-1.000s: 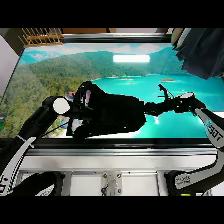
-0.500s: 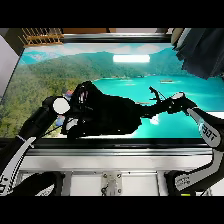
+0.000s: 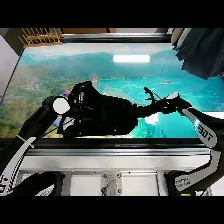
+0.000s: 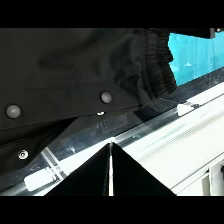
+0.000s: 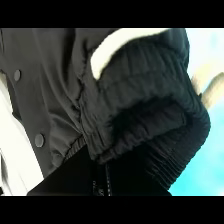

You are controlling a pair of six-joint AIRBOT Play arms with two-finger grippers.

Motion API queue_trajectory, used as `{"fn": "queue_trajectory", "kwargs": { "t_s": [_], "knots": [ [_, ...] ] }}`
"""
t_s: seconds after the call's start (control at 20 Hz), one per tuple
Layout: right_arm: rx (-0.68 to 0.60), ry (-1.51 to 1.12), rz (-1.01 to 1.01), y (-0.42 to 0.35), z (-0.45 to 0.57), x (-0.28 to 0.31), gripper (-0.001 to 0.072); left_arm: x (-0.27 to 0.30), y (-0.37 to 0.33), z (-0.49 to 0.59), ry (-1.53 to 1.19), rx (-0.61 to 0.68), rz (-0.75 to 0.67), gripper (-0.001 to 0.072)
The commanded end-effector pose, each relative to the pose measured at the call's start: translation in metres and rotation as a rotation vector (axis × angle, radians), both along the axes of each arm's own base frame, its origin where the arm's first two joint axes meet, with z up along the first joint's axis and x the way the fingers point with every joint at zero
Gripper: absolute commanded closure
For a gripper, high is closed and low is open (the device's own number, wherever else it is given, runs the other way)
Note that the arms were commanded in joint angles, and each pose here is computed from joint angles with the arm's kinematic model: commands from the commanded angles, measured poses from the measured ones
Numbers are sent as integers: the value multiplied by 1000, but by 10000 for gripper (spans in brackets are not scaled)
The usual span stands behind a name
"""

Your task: Fold the clothes and pants, and hang the long-sleeved shirts on hangers.

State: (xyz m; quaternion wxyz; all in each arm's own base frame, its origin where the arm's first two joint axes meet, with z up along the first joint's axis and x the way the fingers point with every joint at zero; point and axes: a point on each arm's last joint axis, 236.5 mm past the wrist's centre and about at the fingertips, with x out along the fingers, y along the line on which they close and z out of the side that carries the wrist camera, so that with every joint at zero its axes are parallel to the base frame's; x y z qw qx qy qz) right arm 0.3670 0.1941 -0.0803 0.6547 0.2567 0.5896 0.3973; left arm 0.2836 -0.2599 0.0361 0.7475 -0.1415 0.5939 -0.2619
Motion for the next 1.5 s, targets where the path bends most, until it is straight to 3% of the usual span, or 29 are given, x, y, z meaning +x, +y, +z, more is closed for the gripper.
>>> {"fn": "queue_trajectory", "kwargs": {
  "t_s": [0.0,0.15,0.3,0.45,0.6,0.85,1.3,1.35,1.4,1.45],
  "knots": [
    [-4,-104,-74,-18,26,28,699,0,0,1,-2,0,0,695],
    [-117,-253,-291,-107,74,79,699,0,0,1,-2,-1,0,695],
    [-269,-349,-705,-256,125,105,699,0,0,1,-2,-1,0,695],
    [-321,-358,-1099,-390,161,76,699,2,-1,1,-9,-4,5,695],
    [-388,-266,-1306,-469,159,18,699,8,-2,4,-31,-13,18,695],
    [-565,48,-1328,-478,110,-70,699,13,-3,5,-50,-21,29,695],
    [-690,322,-1280,-419,68,-151,682,13,-3,5,-50,-21,29,695],
    [-687,333,-1259,-415,67,-153,566,13,-3,5,-50,-21,29,695],
    [-685,343,-1237,-411,67,-156,222,13,-3,5,-50,-21,29,695],
    [-686,342,-1234,-411,67,-156,-8,13,-3,5,-50,-20,29,695]
  ]
}}
